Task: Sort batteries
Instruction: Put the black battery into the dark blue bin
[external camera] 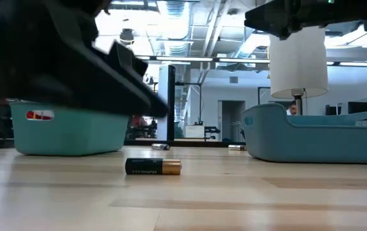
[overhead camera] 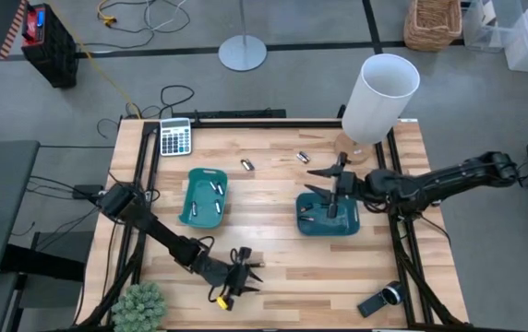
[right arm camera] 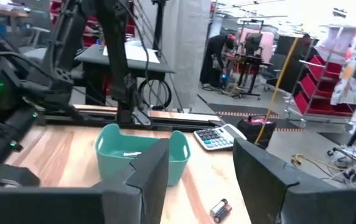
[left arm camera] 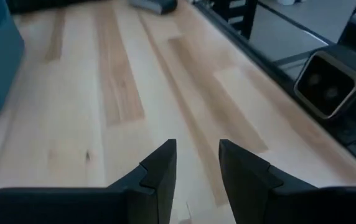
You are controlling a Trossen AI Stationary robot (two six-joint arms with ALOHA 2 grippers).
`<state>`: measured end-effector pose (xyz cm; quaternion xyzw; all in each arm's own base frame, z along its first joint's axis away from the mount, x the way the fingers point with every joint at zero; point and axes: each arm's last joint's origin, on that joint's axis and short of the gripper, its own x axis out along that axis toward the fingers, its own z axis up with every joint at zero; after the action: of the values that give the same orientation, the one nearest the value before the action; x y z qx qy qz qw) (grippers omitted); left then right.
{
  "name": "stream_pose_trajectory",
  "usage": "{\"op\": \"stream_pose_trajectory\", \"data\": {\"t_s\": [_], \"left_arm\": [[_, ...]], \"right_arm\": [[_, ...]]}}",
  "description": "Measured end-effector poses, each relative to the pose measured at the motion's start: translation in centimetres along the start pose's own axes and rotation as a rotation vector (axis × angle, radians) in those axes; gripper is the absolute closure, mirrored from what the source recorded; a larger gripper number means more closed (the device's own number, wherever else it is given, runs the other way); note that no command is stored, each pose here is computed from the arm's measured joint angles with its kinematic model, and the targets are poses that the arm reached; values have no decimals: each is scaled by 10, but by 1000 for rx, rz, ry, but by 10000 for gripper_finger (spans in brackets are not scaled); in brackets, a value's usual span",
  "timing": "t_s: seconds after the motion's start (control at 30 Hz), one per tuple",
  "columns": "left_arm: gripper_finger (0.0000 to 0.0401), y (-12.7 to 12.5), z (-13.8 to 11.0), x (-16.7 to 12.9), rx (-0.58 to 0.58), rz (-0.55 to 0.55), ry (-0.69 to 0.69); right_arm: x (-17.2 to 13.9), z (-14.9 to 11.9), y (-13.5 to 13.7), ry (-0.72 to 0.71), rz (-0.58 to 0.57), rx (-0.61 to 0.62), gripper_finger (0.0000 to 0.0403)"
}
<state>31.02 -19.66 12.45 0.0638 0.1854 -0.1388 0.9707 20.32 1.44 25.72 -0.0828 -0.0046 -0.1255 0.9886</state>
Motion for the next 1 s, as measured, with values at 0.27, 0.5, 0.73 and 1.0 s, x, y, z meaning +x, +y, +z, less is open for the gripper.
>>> {"op": "stream_pose_trajectory", "data": {"t_s": [0.27,0.5,0.73,1.0], "left_arm": [[285,19,-3,-5,-20,222,114],[258,34,-7,-2,-78,248,154],[187,32,-11,-3,-113,179,203],[173,35,-17,-4,-133,186,270]], "right_arm": [[-1,0,0,5,0,0,210],[-1,0,0,7,0,-1,210],[-1,0,0,6,0,-1,210],[-1,0,0,5,0,4,210]]}}
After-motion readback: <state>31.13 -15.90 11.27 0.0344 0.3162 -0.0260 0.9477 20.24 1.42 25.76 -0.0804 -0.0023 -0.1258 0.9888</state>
